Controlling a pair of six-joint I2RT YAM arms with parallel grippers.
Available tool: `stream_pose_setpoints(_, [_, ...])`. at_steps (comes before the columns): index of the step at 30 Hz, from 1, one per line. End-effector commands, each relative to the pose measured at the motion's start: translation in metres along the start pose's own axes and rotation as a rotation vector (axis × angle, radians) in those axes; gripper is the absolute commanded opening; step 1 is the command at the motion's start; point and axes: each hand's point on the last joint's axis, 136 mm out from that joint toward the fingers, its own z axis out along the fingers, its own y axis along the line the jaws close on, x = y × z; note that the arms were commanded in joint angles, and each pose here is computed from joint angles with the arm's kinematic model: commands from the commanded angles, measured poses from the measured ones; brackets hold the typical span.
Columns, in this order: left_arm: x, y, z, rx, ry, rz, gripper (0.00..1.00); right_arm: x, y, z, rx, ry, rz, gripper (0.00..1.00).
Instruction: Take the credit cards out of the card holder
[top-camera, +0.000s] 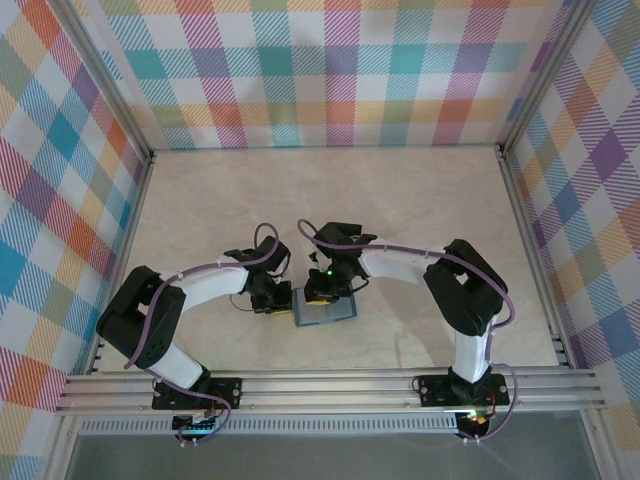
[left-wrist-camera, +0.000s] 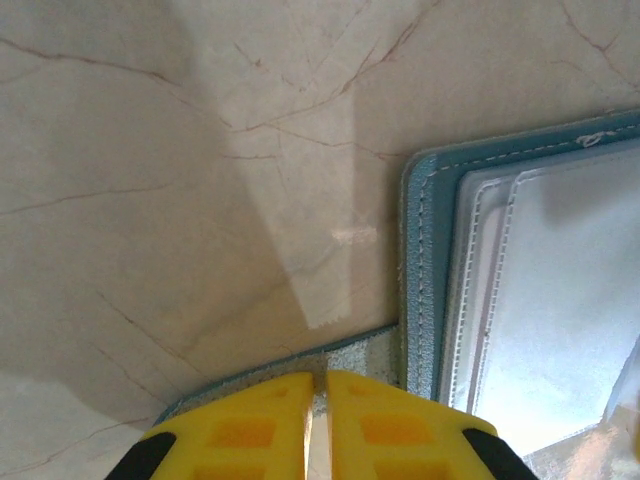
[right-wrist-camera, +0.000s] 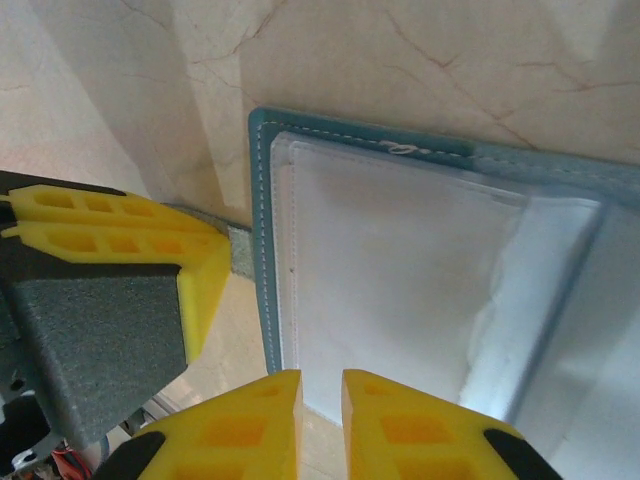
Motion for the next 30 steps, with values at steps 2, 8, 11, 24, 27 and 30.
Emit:
stream_pose_setpoints(2, [0.009,0.009,0.005,-0.007,0.022,0.000,0.13,-0.005,0.022,0.007,-0.078,0.006,0.009,0.20])
stream_pose_setpoints(8, [0.009,0.009,0.003,-0.005,0.018,-0.001,0.13,-0.004,0.027,0.022,-0.115,0.033,0.024,0.19])
stream_pose_setpoints(11, [0.010,0.009,0.002,-0.006,0.015,-0.002,0.13,-0.003,0.023,0.028,-0.100,0.037,0.033,0.19])
stream_pose_setpoints(24, [0.008,0.007,-0.002,-0.002,0.003,-0.004,0.13,0.009,-0.021,0.016,0.178,0.015,0.062,0.32])
stream_pose_setpoints(27, [0.006,0.004,-0.004,0.010,-0.001,-0.004,0.13,0.009,-0.021,0.007,0.210,-0.005,0.047,0.33])
stream_pose_setpoints(30, [0.005,0.003,-0.004,0.012,-0.004,-0.005,0.13,0.008,-0.021,-0.001,0.256,-0.021,0.030,0.35])
